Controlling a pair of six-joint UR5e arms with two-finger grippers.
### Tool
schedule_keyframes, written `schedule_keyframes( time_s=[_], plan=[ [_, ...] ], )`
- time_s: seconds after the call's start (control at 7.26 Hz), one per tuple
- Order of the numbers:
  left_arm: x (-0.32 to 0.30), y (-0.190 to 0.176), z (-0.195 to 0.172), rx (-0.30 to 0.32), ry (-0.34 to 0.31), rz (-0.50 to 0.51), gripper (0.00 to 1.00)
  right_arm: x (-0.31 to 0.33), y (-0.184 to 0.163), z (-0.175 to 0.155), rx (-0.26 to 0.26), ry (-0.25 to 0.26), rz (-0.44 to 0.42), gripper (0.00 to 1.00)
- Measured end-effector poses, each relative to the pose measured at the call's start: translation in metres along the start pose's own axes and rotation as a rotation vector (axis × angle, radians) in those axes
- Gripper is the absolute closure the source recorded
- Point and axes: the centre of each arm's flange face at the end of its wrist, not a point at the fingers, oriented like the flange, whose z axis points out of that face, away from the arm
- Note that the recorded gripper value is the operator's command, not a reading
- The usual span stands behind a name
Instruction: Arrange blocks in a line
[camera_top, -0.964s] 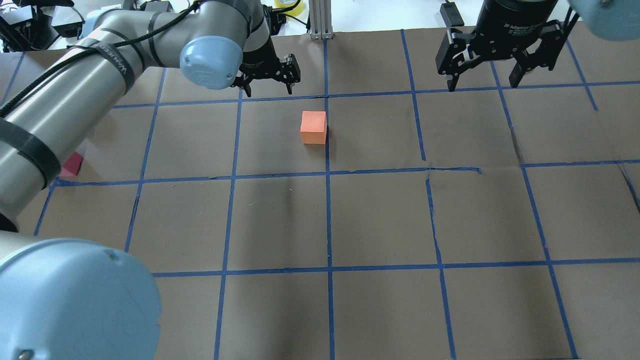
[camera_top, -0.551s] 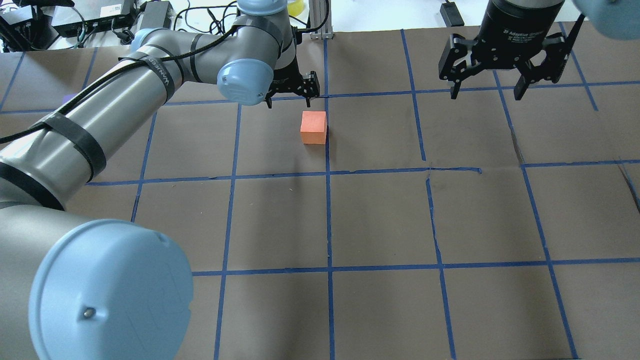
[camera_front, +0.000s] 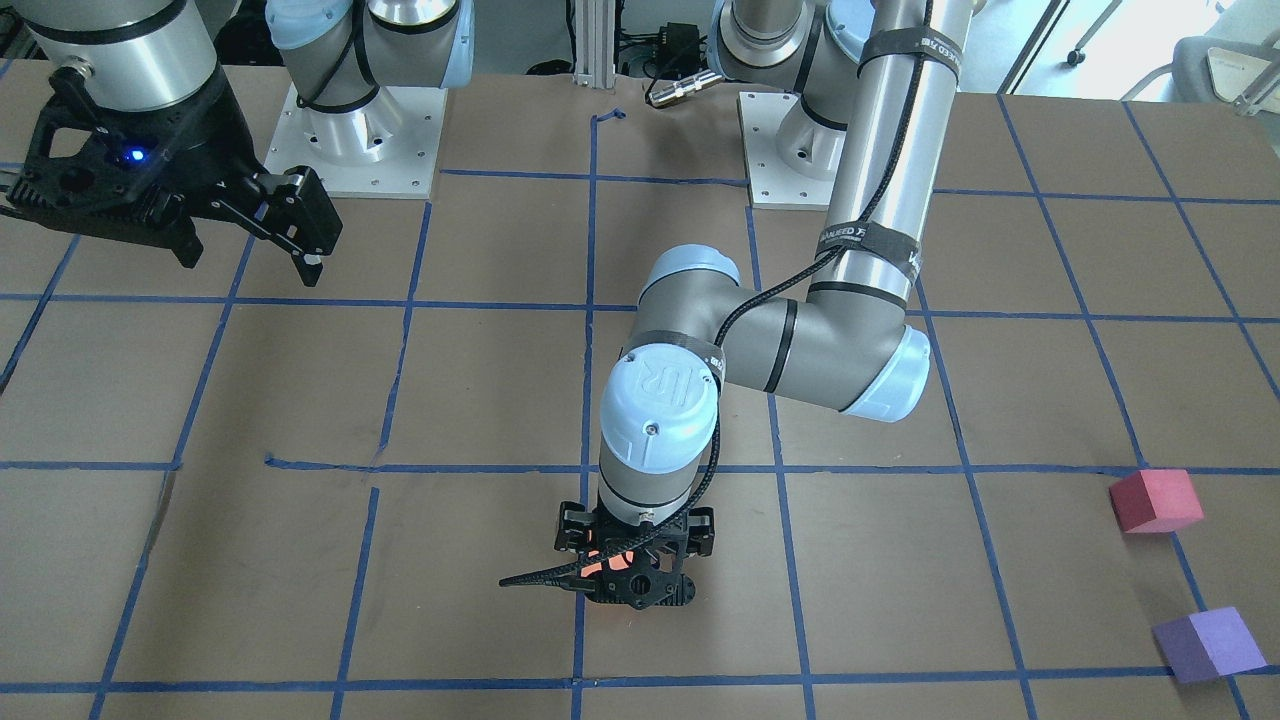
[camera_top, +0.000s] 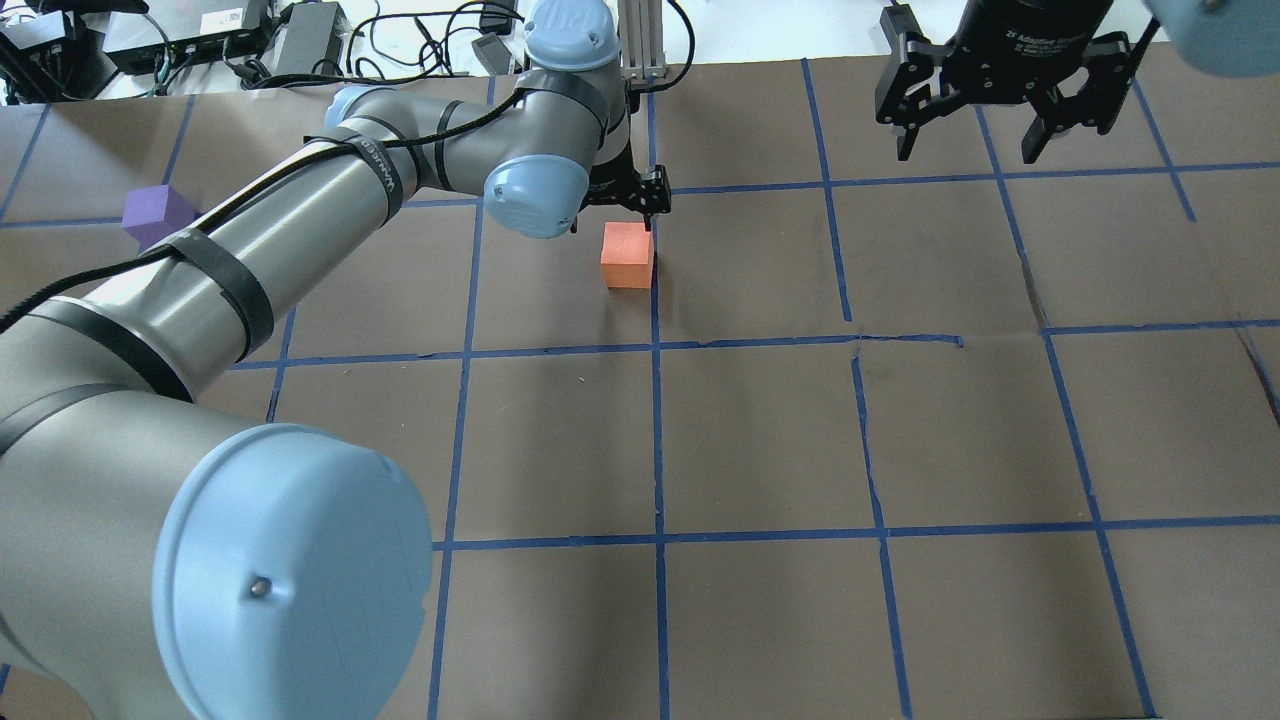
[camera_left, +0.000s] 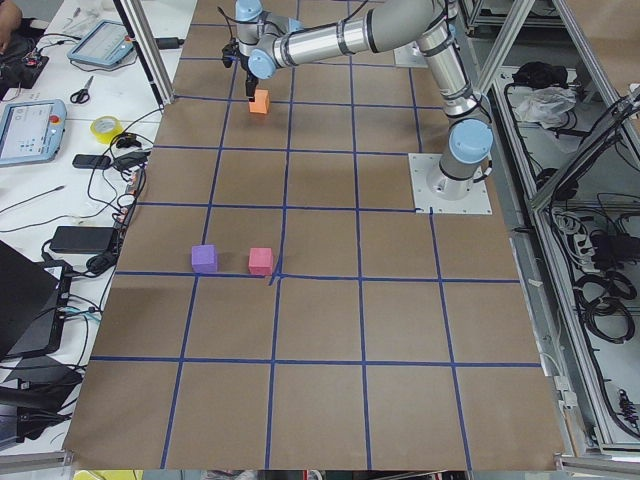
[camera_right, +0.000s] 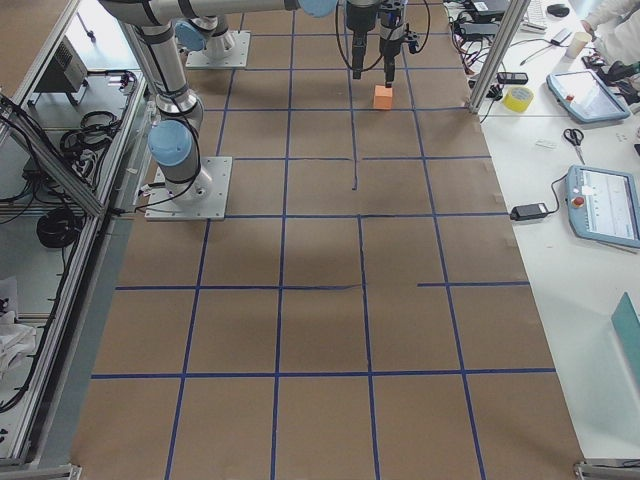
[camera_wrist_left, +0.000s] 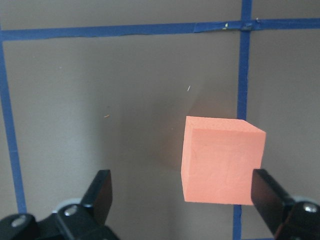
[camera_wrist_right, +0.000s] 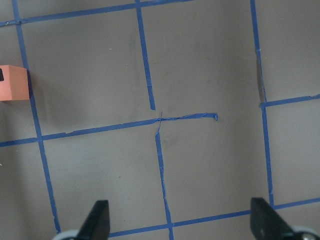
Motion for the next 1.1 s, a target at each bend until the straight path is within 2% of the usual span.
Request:
schedule_keyframes(
  time_s=[0.55, 0.69, 0.83, 0.96, 1.1],
  plan=[
    [0.01, 0.003, 0.027, -0.02, 0.001, -0.005, 0.0, 0.001, 0.002, -0.005, 0.014, -0.005, 0.011, 0.0],
    [0.011, 0.003, 0.034, -0.029, -0.001, -0.003, 0.02, -0.001, 0.001, -0.007, 0.023, -0.028, 0.013, 0.0],
    [0.011, 0.003, 0.038, -0.031, -0.001, 0.0, 0.34, -0.007, 0.001, -0.008, 0.017, -0.088, 0.01, 0.0],
    [0.011, 0.002, 0.039, -0.026, 0.001, -0.001, 0.71, -0.013, 0.002, -0.008, 0.011, -0.149, -0.015, 0.0],
    [0.011, 0.002, 0.038, -0.022, 0.003, -0.017, 0.91, -0.014, 0.002, -0.01, 0.019, -0.16, -0.053, 0.0]
  ],
)
